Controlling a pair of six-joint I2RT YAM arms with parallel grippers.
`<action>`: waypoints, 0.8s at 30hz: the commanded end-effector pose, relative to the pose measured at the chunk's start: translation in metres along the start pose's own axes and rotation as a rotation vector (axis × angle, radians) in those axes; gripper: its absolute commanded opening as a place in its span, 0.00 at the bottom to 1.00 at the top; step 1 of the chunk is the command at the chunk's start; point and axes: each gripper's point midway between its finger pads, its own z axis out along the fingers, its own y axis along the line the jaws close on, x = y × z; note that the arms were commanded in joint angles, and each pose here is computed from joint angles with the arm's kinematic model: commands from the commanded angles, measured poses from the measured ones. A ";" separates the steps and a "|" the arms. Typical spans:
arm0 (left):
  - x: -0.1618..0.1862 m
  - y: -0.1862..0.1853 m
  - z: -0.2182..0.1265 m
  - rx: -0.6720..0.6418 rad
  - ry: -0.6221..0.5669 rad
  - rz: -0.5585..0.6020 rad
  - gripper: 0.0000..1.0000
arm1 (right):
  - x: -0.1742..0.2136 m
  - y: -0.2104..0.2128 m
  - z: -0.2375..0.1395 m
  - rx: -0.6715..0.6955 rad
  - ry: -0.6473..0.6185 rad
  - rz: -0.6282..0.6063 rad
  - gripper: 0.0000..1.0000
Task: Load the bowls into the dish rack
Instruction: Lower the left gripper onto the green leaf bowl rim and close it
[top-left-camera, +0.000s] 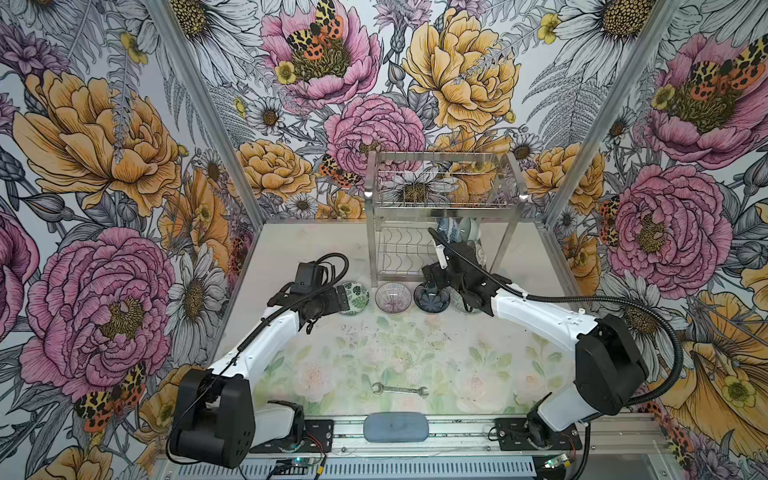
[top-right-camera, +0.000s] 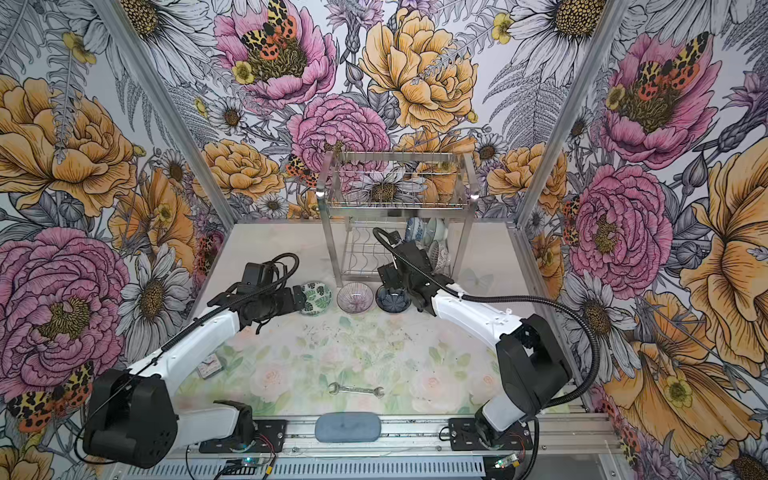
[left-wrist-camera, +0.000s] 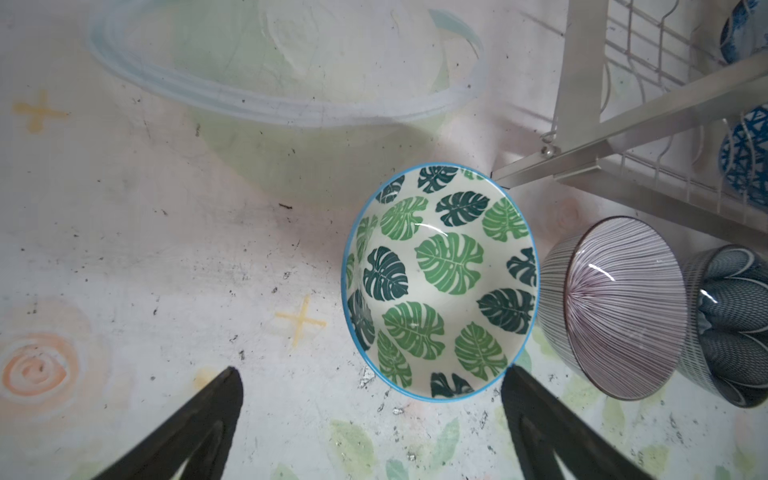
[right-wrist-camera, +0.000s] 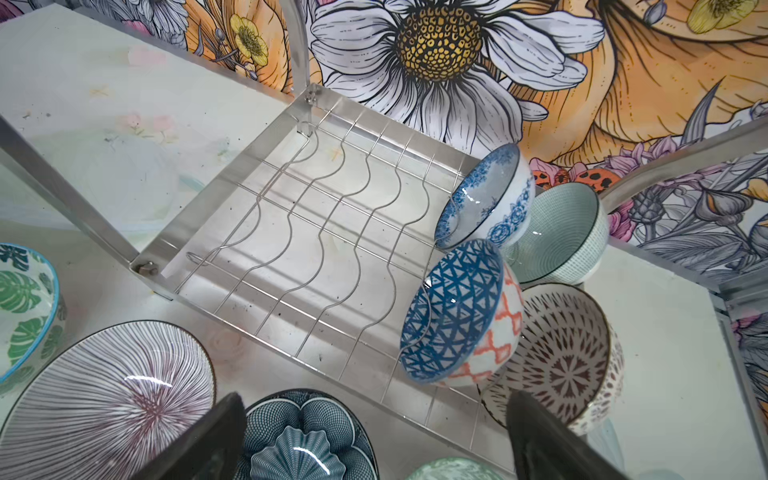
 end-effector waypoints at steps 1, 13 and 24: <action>-0.006 -0.004 0.013 0.043 -0.026 -0.036 0.97 | -0.010 0.000 -0.010 -0.012 -0.041 0.028 1.00; -0.012 -0.009 0.045 0.094 -0.028 -0.072 0.68 | -0.005 -0.007 -0.017 0.016 -0.033 0.016 1.00; -0.019 -0.008 0.066 0.082 -0.014 -0.079 0.38 | -0.001 -0.007 -0.015 0.021 -0.022 0.010 1.00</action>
